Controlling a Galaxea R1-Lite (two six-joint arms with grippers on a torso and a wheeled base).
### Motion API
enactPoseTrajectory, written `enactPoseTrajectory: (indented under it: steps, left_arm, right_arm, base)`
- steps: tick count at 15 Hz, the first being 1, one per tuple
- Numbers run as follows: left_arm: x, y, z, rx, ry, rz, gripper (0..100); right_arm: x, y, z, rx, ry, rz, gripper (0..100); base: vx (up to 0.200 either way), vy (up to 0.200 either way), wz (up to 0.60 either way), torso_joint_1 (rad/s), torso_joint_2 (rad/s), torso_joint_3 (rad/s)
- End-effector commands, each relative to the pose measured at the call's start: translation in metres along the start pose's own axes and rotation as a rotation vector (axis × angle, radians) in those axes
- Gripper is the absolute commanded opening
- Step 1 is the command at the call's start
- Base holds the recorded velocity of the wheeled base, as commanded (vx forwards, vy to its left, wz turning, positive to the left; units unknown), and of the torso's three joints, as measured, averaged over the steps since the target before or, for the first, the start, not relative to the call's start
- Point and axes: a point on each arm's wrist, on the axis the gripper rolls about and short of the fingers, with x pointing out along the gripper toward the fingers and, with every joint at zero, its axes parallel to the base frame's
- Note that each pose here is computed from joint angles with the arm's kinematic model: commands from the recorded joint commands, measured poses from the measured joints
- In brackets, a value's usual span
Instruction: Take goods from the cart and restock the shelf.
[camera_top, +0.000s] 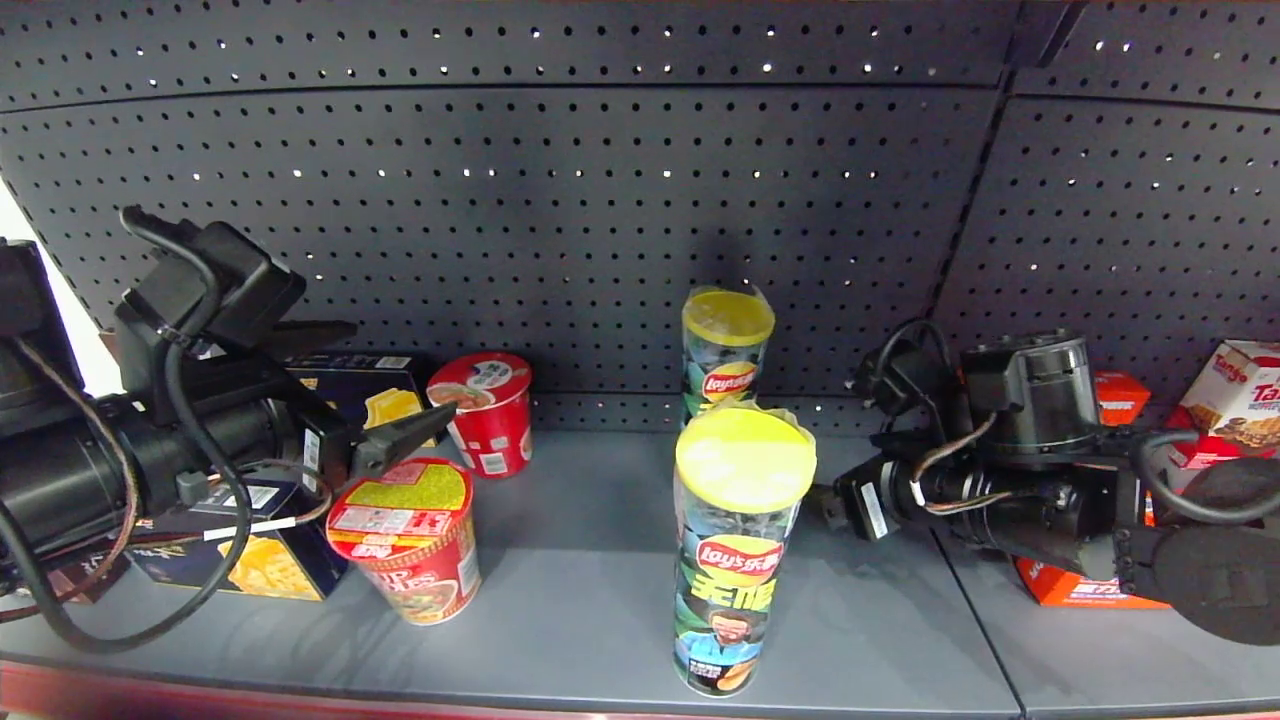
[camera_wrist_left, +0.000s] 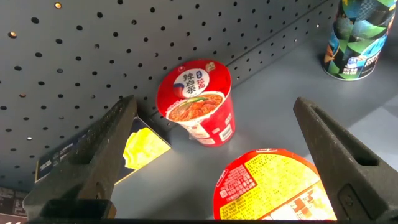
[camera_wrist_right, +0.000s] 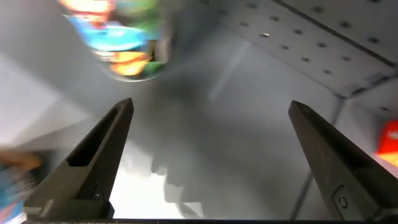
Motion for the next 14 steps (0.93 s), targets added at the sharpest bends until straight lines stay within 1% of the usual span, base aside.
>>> enactPoseTrajectory:
  steps: [1,3,6,9,14]
  left_arm:
    - [0.0,0.0,0.001,0.001,-0.004,0.0,100]
    - [0.001,0.0,0.001,0.001,-0.003,0.001,100]
    - [0.001,0.001,0.001,0.0,-0.001,0.002,100]
    - [0.001,0.0,0.0,0.0,0.002,0.001,100]
    - [0.001,0.0,-0.001,-0.001,0.004,0.0,100]
  right_arm:
    - [0.011,0.0,-0.002,-0.002,0.02,-0.009,100]
    - [0.019,-0.001,-0.001,0.001,0.022,-0.018,100]
    - [0.04,-0.007,0.009,0.015,0.007,-0.04,100]
    - [0.053,-0.005,0.009,0.015,0.012,-0.041,100]
    - [0.067,-0.001,0.019,0.017,-0.014,-0.035,100]
  base:
    - [0.0,0.0,0.0,0.0,0.0,0.0]
    - [0.0,0.0,0.0,0.0,0.0,0.0]
    - [0.0,0.0,0.0,0.0,0.0,0.0]
    - [0.0,0.0,0.0,0.0,0.0,0.0]
    - [0.0,0.0,0.0,0.0,0.0,0.0]
